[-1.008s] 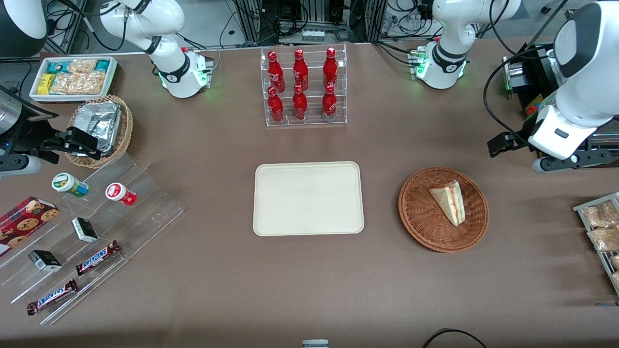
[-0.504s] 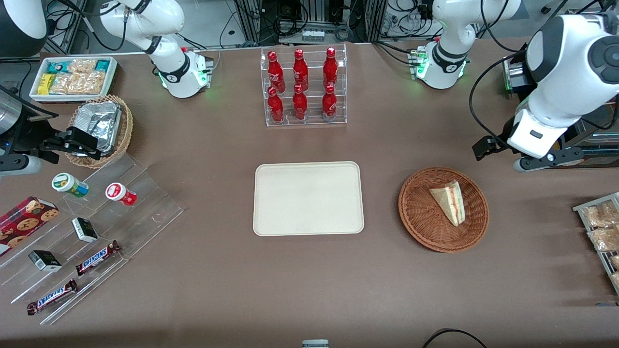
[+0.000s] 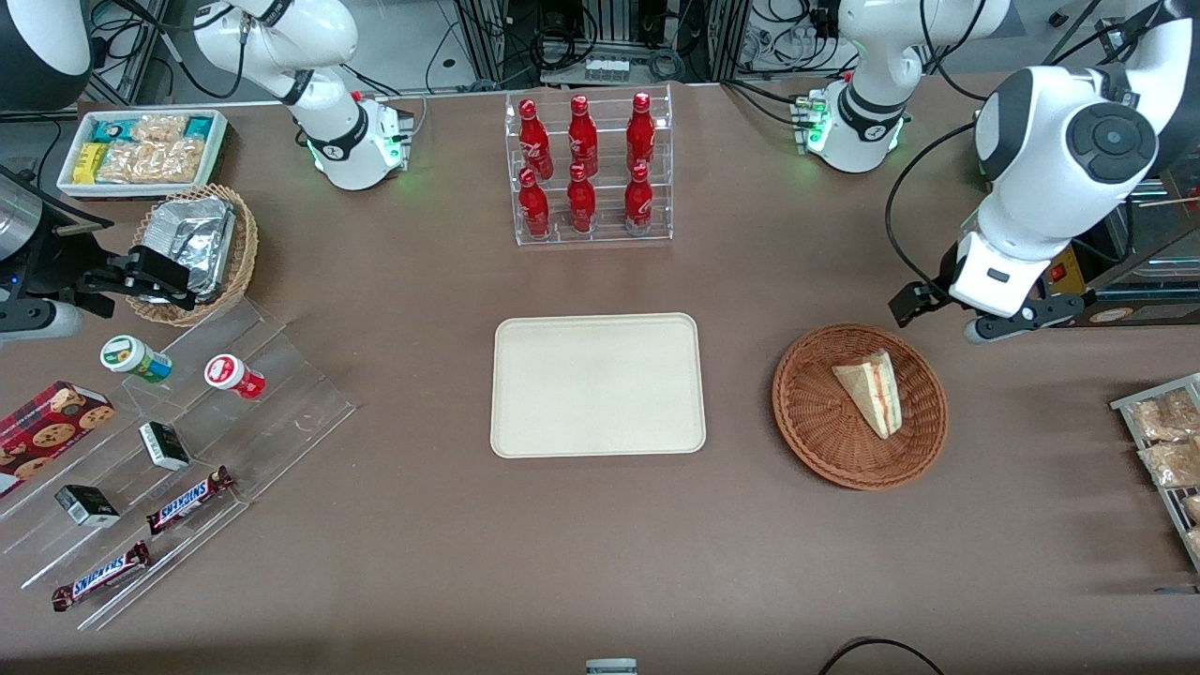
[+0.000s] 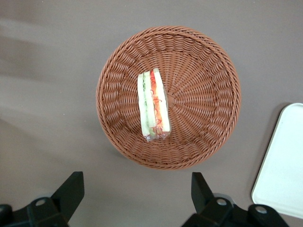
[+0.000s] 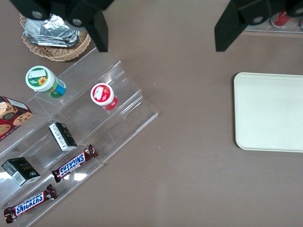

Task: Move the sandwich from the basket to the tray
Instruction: 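Lower the open left gripper over the wrapped sandwich in the basket, then close the left gripper on the sandwich's crust edge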

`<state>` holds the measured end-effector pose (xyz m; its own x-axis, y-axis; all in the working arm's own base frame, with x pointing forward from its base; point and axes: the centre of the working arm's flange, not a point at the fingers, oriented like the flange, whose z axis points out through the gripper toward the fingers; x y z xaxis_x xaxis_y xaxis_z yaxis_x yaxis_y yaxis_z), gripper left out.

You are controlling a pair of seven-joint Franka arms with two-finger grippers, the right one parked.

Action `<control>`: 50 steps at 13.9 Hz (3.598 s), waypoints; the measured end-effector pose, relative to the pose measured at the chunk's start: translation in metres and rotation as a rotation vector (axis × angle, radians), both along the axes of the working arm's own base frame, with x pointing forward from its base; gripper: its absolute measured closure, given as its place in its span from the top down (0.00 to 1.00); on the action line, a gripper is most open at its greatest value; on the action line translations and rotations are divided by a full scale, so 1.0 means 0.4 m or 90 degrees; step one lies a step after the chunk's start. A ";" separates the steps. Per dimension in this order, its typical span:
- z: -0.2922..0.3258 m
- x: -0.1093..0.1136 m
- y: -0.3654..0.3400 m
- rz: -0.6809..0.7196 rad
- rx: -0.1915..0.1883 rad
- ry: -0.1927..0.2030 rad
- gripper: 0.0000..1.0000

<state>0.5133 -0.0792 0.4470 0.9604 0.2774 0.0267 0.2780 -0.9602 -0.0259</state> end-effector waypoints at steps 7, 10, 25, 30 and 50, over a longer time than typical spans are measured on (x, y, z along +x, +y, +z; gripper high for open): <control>-0.075 -0.006 0.002 0.085 -0.009 -0.029 1.00; -0.139 -0.011 0.003 0.100 -0.014 -0.032 1.00; -0.306 0.012 -0.039 0.074 -0.013 -0.002 1.00; -0.374 0.024 -0.035 0.078 -0.020 0.002 1.00; -0.382 0.050 0.000 0.084 -0.020 0.000 0.10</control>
<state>0.5331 -0.0791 0.2942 0.9152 0.4026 0.0161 0.4026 -0.9154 0.0038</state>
